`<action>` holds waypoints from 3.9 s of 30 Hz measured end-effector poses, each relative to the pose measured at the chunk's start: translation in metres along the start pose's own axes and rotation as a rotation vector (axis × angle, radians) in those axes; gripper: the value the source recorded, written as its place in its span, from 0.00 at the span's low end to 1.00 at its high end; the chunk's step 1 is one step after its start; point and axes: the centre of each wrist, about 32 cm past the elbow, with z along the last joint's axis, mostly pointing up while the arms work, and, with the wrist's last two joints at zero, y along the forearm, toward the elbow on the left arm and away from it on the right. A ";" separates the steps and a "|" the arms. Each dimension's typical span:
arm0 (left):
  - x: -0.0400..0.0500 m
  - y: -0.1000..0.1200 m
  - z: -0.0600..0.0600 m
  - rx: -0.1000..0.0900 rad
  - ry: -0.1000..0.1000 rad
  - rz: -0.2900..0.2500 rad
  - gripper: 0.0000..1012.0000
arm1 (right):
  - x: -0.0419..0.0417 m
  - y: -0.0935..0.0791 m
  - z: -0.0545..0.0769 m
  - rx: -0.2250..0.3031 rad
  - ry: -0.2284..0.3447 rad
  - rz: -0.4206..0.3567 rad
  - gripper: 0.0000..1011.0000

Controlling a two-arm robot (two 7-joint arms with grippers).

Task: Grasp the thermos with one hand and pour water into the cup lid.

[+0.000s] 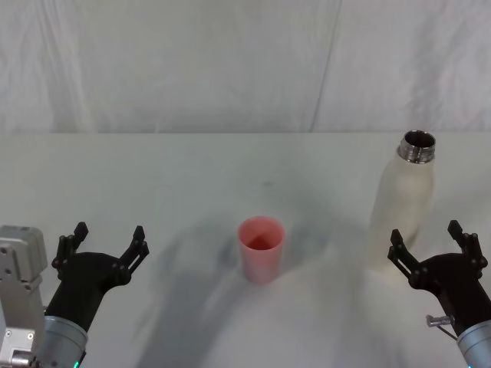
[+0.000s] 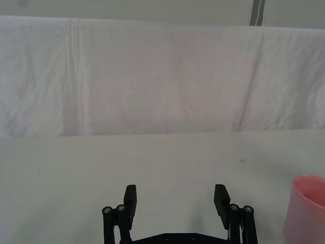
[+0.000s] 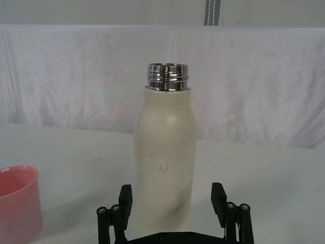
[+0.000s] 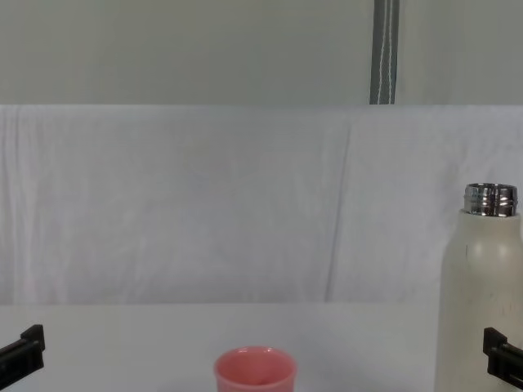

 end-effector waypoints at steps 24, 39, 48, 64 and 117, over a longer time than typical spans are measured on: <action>0.0000 0.000 0.000 0.000 0.000 0.000 0.99 | -0.0011 0.024 -0.009 -0.009 0.037 0.019 0.99; 0.0000 0.000 0.000 0.000 0.000 0.000 0.99 | -0.0021 0.039 -0.010 -0.009 0.036 0.023 0.99; 0.0000 0.000 0.000 0.000 0.000 0.000 0.99 | -0.0026 0.048 -0.012 -0.009 0.040 0.023 0.99; 0.0000 0.000 0.000 0.000 0.000 0.000 0.99 | -0.0002 0.068 -0.014 -0.010 0.042 0.024 0.99; 0.0000 0.000 0.000 0.000 0.000 0.000 0.99 | 0.0116 0.072 0.035 0.018 -0.452 0.122 0.94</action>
